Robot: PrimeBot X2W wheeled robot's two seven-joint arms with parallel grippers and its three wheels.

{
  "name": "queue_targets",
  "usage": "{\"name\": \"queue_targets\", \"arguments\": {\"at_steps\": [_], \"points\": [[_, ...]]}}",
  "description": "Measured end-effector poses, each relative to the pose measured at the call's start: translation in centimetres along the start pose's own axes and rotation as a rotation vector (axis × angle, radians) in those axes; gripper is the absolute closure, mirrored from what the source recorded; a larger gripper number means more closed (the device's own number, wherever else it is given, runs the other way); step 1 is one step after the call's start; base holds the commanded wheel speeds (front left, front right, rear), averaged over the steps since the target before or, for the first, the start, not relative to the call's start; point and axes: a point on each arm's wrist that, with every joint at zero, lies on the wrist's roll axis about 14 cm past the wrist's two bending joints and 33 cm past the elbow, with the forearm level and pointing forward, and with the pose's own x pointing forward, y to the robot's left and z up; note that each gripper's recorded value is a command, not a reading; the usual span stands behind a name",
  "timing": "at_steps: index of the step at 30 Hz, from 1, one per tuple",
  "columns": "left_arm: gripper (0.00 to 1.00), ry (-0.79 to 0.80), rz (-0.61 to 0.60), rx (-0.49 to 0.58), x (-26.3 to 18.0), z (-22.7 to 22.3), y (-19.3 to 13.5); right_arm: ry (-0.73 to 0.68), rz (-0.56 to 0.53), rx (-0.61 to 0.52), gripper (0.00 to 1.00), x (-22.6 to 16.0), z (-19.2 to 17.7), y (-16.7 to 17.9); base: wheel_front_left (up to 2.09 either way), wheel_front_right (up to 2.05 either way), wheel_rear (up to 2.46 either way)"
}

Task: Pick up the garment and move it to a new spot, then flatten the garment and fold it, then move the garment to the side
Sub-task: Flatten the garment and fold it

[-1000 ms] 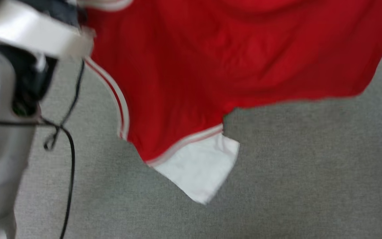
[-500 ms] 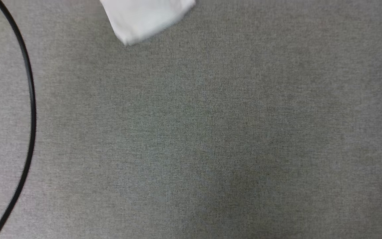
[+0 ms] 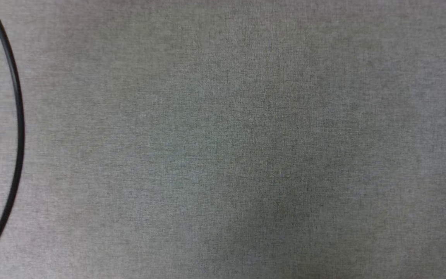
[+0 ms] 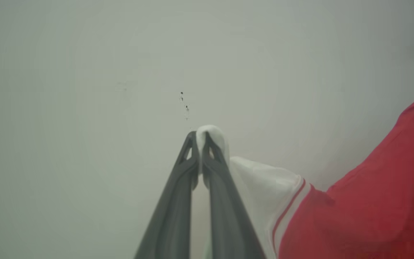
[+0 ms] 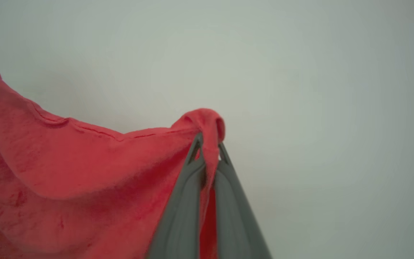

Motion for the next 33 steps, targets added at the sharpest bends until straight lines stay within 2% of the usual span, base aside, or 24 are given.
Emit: {"name": "queue_targets", "arguments": {"at_steps": [6,13,21,27,33], "points": [[1.00,0.136,-0.012,-0.070,-3.9,-7.0,-1.0,0.118,0.057,0.040,1.00,-1.1,-7.2,2.2,0.00,0.00,0.00],[1.00,0.252,-0.032,-0.138,-10.2,-10.5,-2.6,0.217,0.117,0.102,1.00,-5.1,-11.9,3.8,0.00,0.00,0.00],[1.00,0.354,-0.007,-0.211,-18.5,-10.3,-5.8,0.337,0.190,0.139,1.00,-12.2,-15.1,5.8,0.00,0.00,0.00],[1.00,0.452,-0.001,-0.254,-24.6,-8.5,-8.1,0.444,0.215,0.160,1.00,-18.5,-16.8,6.6,0.00,0.00,0.00],[1.00,0.572,0.028,-0.340,-30.8,-6.8,-10.8,0.548,0.224,0.189,1.00,-24.7,-17.7,7.5,0.00,0.00,0.00]]}}
